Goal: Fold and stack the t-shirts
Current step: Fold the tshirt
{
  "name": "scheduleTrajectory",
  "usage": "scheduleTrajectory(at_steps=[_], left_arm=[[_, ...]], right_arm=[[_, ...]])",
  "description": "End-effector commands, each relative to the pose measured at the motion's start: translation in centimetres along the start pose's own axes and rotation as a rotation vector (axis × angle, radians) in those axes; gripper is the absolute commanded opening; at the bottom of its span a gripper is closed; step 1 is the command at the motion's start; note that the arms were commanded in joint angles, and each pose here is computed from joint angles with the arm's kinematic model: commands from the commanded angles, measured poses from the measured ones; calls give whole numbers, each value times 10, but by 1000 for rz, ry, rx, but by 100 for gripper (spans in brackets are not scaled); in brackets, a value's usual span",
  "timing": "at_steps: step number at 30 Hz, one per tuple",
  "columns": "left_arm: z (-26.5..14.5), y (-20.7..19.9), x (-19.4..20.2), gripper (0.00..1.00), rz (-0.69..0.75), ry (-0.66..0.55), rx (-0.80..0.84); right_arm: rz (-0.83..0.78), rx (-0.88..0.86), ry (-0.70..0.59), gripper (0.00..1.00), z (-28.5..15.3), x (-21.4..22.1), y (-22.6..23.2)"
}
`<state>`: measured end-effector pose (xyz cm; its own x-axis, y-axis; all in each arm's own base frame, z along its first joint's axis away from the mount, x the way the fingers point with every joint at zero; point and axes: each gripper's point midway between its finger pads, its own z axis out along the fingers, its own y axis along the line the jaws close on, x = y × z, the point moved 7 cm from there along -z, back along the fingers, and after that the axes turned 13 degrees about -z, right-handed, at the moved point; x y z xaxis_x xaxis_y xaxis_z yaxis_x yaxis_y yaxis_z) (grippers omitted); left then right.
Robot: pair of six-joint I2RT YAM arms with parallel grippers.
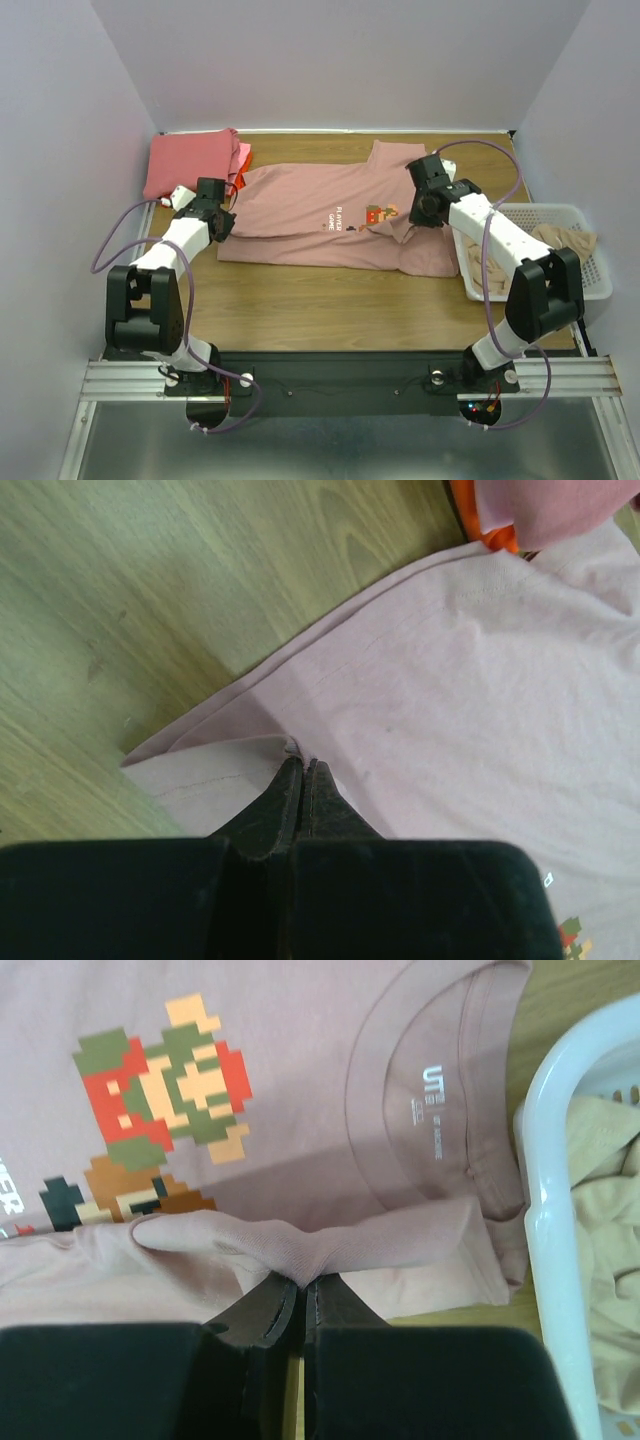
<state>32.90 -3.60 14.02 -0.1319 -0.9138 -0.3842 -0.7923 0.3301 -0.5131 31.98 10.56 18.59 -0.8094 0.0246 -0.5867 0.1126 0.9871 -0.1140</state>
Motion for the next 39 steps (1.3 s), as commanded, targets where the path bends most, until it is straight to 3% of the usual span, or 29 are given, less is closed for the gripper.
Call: scheduleTrajectory(at_steps=[1, 13, 14, 16, 17, 19, 20, 21, 23, 24, 25, 26, 28, 29, 35, 39], left_arm=[[1, -13, -14, 0, -10, -76, 2], [33, -21, -7, 0, 27, -53, -35], [34, -22, -6, 4, 27, -51, -36], [37, -21, -6, 18, 27, -53, -42], [37, -19, -6, 42, 28, -58, -45], [34, -17, -10, 73, 18, -88, -53], [33, -17, -12, 73, 17, -100, -55], [30, -19, -14, 85, 16, -108, -50], [22, -23, -19, 91, 16, -125, -42], [15, -27, -23, 98, 21, -130, -19], [12, -28, -25, 98, 18, -134, -12], [8, -28, -26, 98, 30, -134, -7], [-2, -29, -28, 98, 31, -134, 19], [-8, -25, -29, 98, 37, -133, 25], [-15, 2, -14, 98, 57, -62, 38], [-16, 16, -6, 98, 65, -26, 51]], right_arm=[[41, 8, -111, 1, -2, -33, -3], [26, -12, -69, 1, 27, -43, -1], [23, -14, -57, 2, 34, -44, 1], [41, -21, -44, 7, 43, -45, 2], [43, -20, -22, 9, 52, -43, 3], [61, -46, -28, 19, 60, -52, 5], [65, -51, -22, 20, 66, -54, 6], [64, -53, -7, 23, 77, -56, 8], [61, -71, -26, 34, 83, -71, 9], [57, -79, -9, 56, 91, -71, 12], [55, -92, -12, 64, 92, -74, 13], [46, -113, -24, 78, 89, -79, 15], [43, -183, -28, 88, 78, -80, 20], [34, -223, -6, 100, 75, -72, 22], [17, -418, 13, 100, 47, -34, 27], [29, -399, 44, 100, 47, -6, 24]])
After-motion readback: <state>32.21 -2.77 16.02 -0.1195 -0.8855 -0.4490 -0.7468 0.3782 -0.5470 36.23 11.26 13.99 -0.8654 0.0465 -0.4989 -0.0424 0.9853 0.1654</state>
